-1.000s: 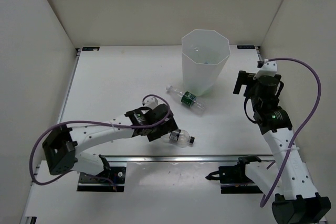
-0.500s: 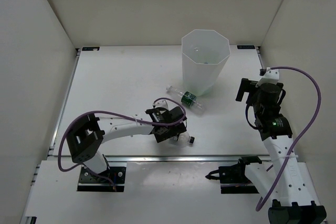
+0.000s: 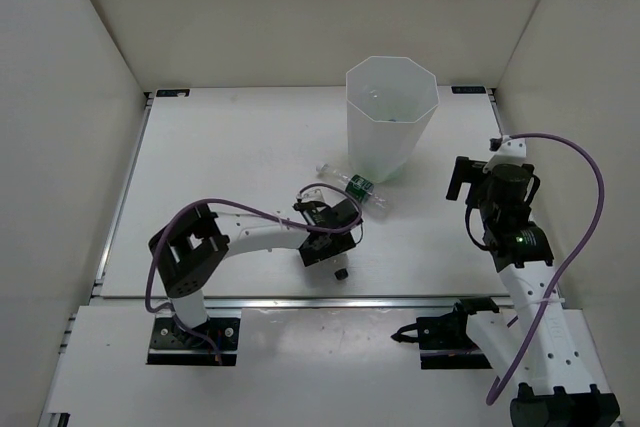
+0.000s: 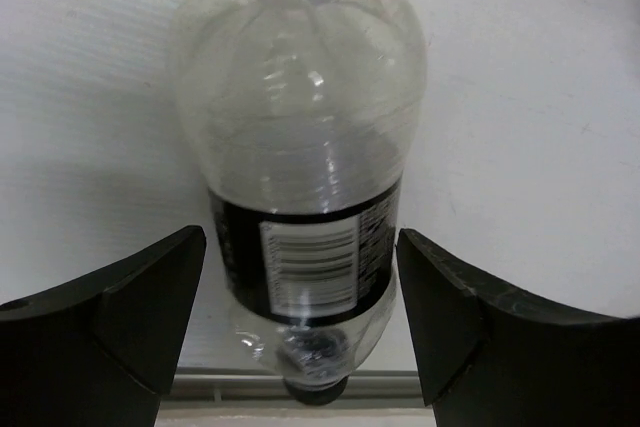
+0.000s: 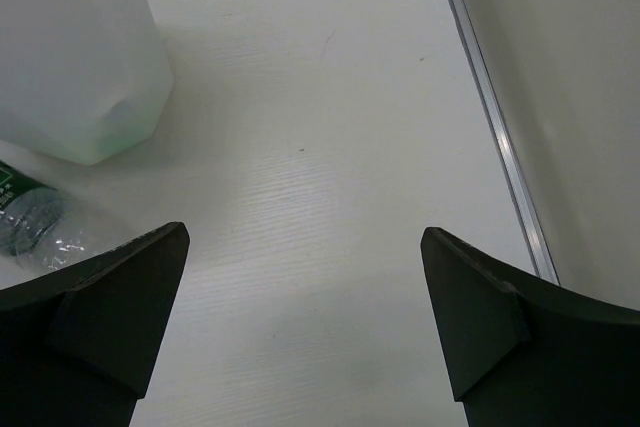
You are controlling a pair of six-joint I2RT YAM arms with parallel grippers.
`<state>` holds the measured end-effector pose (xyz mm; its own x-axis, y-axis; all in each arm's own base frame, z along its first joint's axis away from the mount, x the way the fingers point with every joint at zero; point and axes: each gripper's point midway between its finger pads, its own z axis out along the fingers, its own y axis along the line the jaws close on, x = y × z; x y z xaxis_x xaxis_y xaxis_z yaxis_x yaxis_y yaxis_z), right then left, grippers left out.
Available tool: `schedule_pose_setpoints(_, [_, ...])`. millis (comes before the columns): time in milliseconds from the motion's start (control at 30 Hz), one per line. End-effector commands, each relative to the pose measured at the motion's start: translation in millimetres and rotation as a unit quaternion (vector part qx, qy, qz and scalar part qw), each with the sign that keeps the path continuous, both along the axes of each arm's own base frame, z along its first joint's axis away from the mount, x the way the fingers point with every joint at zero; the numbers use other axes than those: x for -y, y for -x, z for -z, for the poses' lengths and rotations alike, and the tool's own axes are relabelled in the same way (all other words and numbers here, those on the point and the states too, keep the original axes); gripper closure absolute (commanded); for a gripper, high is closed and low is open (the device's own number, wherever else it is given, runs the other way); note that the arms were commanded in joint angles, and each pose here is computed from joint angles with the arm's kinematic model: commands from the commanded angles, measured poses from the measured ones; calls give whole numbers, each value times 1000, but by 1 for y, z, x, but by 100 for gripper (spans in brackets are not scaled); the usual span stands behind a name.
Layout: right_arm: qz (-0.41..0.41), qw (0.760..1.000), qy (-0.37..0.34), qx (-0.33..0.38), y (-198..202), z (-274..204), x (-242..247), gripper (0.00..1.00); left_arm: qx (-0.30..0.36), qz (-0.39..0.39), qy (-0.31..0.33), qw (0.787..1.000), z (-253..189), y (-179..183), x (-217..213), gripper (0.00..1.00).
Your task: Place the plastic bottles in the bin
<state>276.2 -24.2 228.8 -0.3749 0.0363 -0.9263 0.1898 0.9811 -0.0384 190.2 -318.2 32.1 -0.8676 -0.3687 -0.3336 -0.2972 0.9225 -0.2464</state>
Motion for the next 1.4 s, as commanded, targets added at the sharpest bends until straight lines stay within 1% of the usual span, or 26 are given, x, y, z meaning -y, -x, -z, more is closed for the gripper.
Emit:
schedule_pose_setpoints(0, [1,1000,-5,24,2,-8,1,1,29,-4,7,1000,-14,-19,8,13])
schedule_pose_setpoints(67, [2,1000,-6,27,4,-9,2,0,33,2,8,999,-18,-22,9,31])
schedule_pose_setpoints(167, [-3,1000,-5,28,7,-8,0,1,51,17,9,999,-29,-32,8,45])
schedule_pose_setpoints(300, [-13,1000,-1,26,10,-9,-3,0,106,52,1,993,-73,-52,8,49])
schedule_pose_setpoints(433, [-18,1000,-1,12,13,1,-5,1,224,63,26,972,-176,-91,1,49])
schedule_pose_setpoints(467, [-25,1000,-4,9,14,1,-9,1,262,79,19,962,-201,-101,-4,48])
schedule_pose_setpoints(500, [-26,1000,-11,0,16,8,-10,1,304,87,36,948,-238,-111,0,47])
schedule_pose_setpoints(567, [-45,998,-33,-18,19,23,-21,0,397,107,70,909,-305,-131,12,42])
schedule_pose_setpoints(600, [-58,997,-40,-28,22,30,-28,1,429,134,72,890,-327,-134,14,43])
schedule_pose_setpoints(633, [-67,996,-49,-29,23,32,-33,1,470,134,83,869,-352,-147,16,43])
schedule_pose_setpoints(667, [-71,995,-61,-31,25,35,-37,0,498,133,112,849,-381,-151,22,40])
schedule_pose_setpoints(700, [-82,993,-69,-39,26,42,-43,1,520,142,120,834,-401,-163,31,34])
schedule_pose_setpoints(733, [-87,993,-75,-40,26,43,-47,1,516,152,98,838,-387,-181,43,31])
schedule_pose_setpoints(767, [-97,991,-84,-35,26,42,-53,1,542,146,97,822,-421,-186,42,33])
schedule_pose_setpoints(800, [-111,989,-90,-36,28,44,-59,1,551,155,96,815,-427,-199,60,31])
schedule_pose_setpoints(833, [-120,988,-90,-34,28,43,-63,1,539,173,66,821,-399,-218,80,30])
schedule_pose_setpoints(867, [-127,987,-91,-30,28,44,-66,1,563,163,77,807,-431,-218,83,29])
schedule_pose_setpoints(900, [-139,986,-91,-35,29,49,-71,1,572,167,61,801,-433,-230,94,26])
schedule_pose_setpoints(933, [-136,986,-91,-32,28,48,-71,1,565,175,41,805,-412,-241,109,26])
schedule_pose_setpoints(967, [-139,986,-88,-36,29,50,-73,0,588,161,39,792,-434,-243,106,26])
schedule_pose_setpoints(1133, [-137,986,-77,-50,27,52,-71,1,594,148,51,789,-404,-267,113,25])
schedule_pose_setpoints(1200, [-143,985,-78,-53,26,53,-72,1,594,142,50,790,-397,-276,114,21])
schedule_pose_setpoints(1233, [-147,985,-80,-50,26,52,-73,0,599,145,46,786,-400,-277,120,13])
schedule_pose_setpoints(1267, [-147,985,-73,-51,24,51,-70,1,595,152,34,789,-395,-279,122,10])
schedule_pose_setpoints(1300, [-162,982,-80,-53,24,49,-75,1,594,151,30,790,-393,-278,126,1])
schedule_pose_setpoints(1367, [-190,977,-72,-59,23,51,-83,1,599,139,30,788,-400,-274,125,1])
